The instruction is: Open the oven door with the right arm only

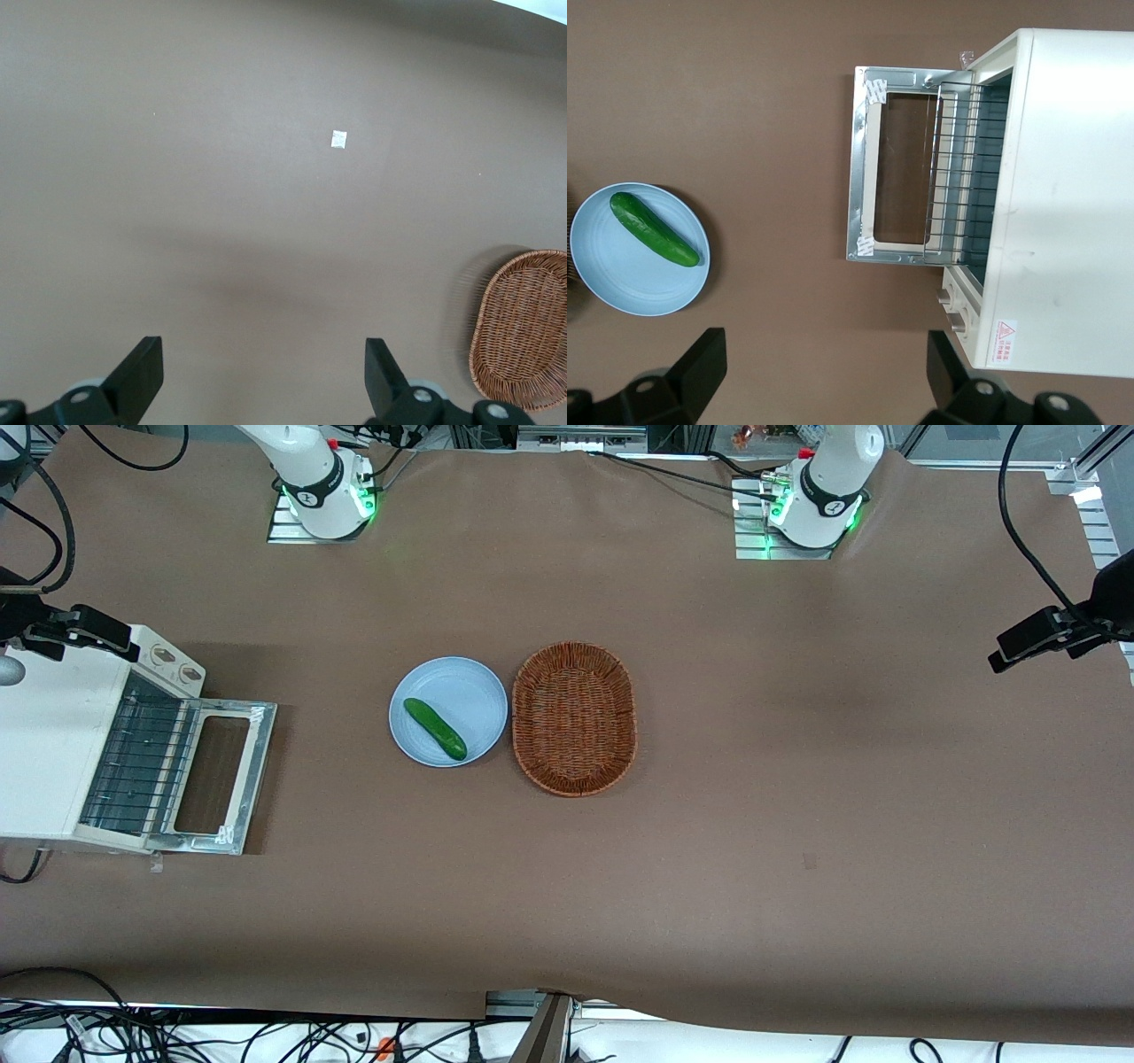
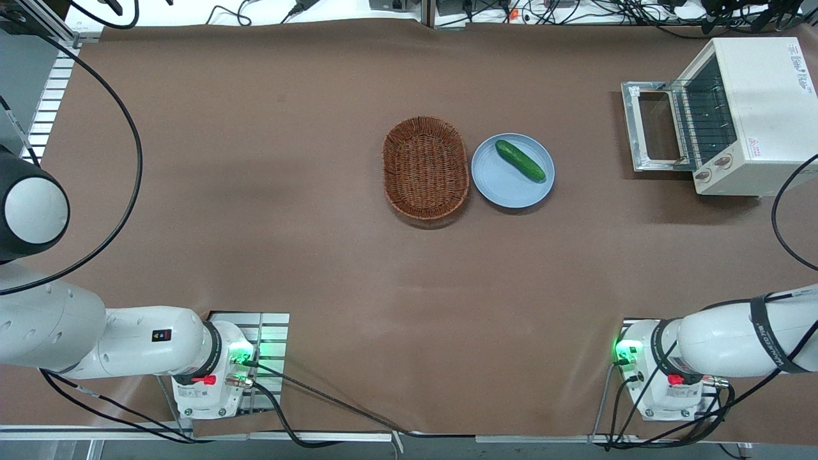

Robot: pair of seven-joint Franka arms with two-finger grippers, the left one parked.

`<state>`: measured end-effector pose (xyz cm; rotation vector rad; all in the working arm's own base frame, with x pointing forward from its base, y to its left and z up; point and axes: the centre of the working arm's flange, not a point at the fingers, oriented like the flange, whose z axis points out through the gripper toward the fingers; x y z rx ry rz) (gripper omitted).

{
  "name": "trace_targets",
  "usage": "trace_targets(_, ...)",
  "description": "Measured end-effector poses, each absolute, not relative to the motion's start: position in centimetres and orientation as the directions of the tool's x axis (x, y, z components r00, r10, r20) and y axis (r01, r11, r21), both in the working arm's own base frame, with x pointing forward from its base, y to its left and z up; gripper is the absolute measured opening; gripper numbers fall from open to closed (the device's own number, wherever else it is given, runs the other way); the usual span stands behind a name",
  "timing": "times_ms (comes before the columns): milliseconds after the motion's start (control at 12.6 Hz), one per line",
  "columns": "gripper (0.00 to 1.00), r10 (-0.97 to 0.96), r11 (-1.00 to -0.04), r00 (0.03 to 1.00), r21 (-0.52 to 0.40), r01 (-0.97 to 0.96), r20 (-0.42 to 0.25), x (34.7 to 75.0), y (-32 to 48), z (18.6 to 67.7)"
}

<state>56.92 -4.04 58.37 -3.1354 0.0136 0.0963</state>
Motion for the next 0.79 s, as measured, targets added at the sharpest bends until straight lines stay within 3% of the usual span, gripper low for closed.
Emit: trace_targets(791, 1.0, -0.009, -1.0, 0.996, -0.006, -0.009, -0.084, 56.63, -4.03, 58.43)
